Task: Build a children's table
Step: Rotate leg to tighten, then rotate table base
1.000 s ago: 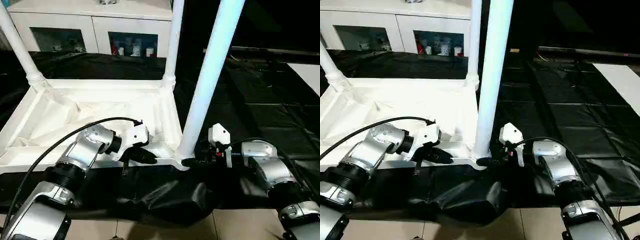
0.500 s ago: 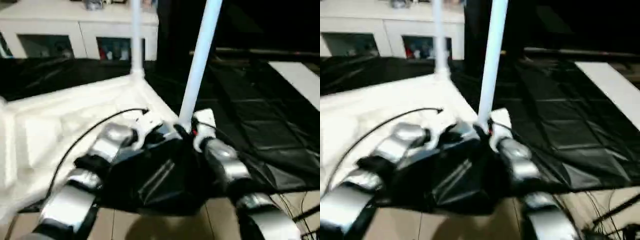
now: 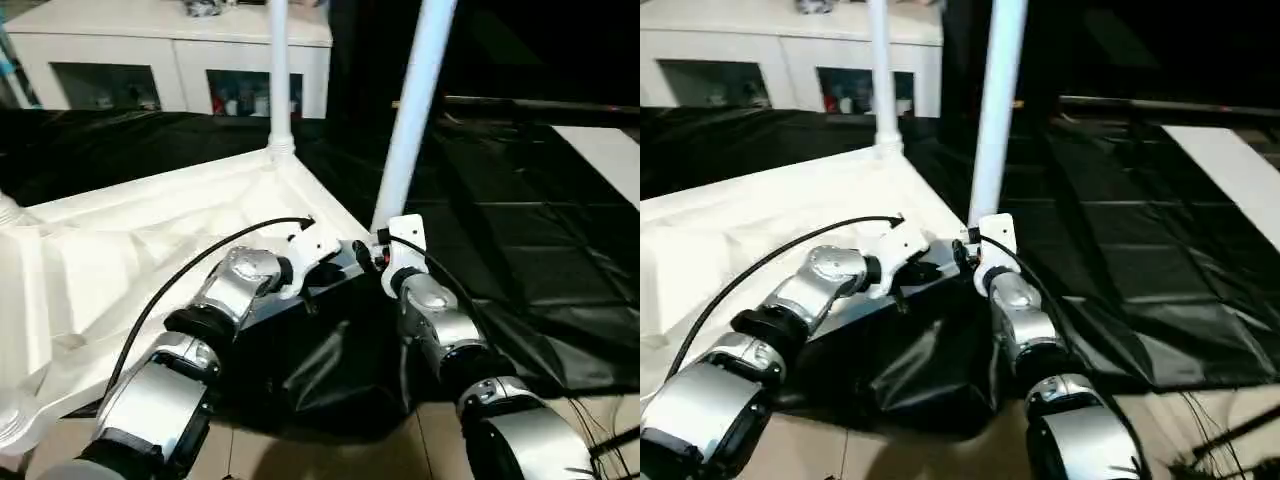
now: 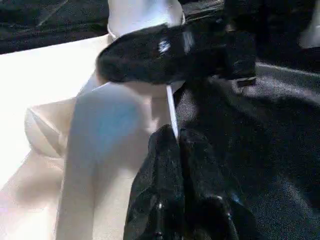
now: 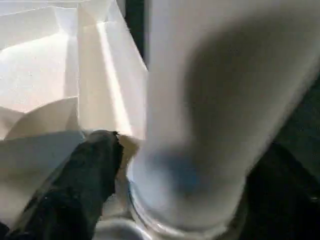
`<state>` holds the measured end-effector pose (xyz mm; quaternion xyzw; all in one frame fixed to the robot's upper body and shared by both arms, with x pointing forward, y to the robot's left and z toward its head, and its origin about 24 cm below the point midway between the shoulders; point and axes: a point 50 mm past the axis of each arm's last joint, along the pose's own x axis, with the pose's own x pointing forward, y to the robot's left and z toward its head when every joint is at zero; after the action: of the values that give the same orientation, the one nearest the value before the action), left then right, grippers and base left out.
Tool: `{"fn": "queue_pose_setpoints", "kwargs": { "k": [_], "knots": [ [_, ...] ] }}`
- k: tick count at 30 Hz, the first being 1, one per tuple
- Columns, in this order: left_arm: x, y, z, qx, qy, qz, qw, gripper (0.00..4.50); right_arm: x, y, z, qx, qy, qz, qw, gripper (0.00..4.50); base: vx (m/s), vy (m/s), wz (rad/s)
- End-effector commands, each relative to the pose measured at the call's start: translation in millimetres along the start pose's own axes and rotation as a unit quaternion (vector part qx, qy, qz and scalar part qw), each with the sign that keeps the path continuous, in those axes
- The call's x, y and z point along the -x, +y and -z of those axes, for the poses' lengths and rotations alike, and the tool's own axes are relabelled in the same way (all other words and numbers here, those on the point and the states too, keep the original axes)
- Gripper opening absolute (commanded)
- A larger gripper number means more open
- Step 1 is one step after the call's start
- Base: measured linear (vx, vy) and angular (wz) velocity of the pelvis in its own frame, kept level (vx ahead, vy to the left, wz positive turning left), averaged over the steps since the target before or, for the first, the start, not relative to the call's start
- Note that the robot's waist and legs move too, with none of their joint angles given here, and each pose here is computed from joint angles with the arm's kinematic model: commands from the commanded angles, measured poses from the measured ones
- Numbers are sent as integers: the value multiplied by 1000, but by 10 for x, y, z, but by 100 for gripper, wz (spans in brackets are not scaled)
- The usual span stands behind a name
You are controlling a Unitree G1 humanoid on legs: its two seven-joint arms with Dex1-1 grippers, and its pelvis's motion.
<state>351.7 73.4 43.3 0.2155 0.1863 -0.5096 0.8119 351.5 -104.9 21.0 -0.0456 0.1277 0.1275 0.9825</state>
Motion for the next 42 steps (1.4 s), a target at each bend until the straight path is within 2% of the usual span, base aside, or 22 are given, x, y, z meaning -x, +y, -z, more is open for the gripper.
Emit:
{"fn": "queue_pose_setpoints", "kwargs": {
  "k": [1,2,4,5,7,13,15,16,18,21,25,26,29,30,31,32,35,36,37,38,40,42],
  "knots": [
    [-72,-119,49,-23,19,42,999,0,96,-149,90,31,15,-12,999,385,0,0,0],
    [-72,-119,49,-23,19,42,999,0,96,-149,90,31,15,-12,999,385,0,0,0],
    [-72,-115,33,-32,11,41,999,0,194,-275,82,50,3,-47,998,385,0,0,0],
    [-72,-115,33,-32,11,41,999,0,194,-275,82,50,3,-47,998,385,0,0,0],
    [-71,-108,3,-35,-3,39,999,0,354,-371,43,72,-15,-118,990,385,0,0,0],
    [-63,-79,-74,-44,-28,30,998,0,697,-562,-20,96,-25,-211,973,385,0,0,0],
    [-51,-52,-148,-14,-67,25,997,0,838,-588,-9,106,-19,-252,962,385,0,0,0],
    [-46,-46,-171,-1,-81,25,996,27,873,-591,-11,105,-16,-261,959,388,0,0,0],
    [10,2,-287,45,-147,27,988,55,964,-538,-56,91,-26,-300,949,389,0,0,0],
    [83,43,-360,67,-193,28,979,72,999,-458,-98,87,-37,-321,942,389,0,0,0],
    [247,125,-465,78,-247,19,966,107,952,-369,-168,77,-54,-308,947,389,0,0,0],
    [371,169,-520,77,-272,11,959,115,922,-325,-197,75,-63,-300,949,389,0,0,0],
    [629,207,-539,71,-281,0,957,127,895,-200,-230,71,-74,-308,946,389,0,0,0],
    [767,201,-517,62,-272,-7,960,148,883,-130,-245,67,-78,-313,944,389,0,0,0],
    [825,197,-496,61,-265,-11,962,148,873,-104,-250,64,-79,-314,944,389,0,0,0],
    [940,179,-443,53,-244,-19,968,157,851,-53,-259,61,-81,-314,944,389,0,0,0],
    [1094,126,-374,48,-217,-22,975,187,808,-1,-268,59,-82,-305,947,389,0,0,0],
    [1287,-31,-285,53,-188,5,981,193,711,40,-278,52,-80,-284,954,389,0,0,0],
    [1309,-59,-273,54,-184,10,981,199,695,43,-280,52,-80,-280,955,389,0,0,0],
    [1383,-186,-225,61,-165,33,984,199,635,55,-294,51,-81,-266,959,389,0,0,0],
    [1426,-315,-185,71,-149,50,985,232,589,71,-314,48,-86,-256,962,389,0,0,0],
    [1387,-544,-97,100,-130,86,983,232,465,12,-354,54,-83,-198,975,389,0,0,0]
  ]
}}
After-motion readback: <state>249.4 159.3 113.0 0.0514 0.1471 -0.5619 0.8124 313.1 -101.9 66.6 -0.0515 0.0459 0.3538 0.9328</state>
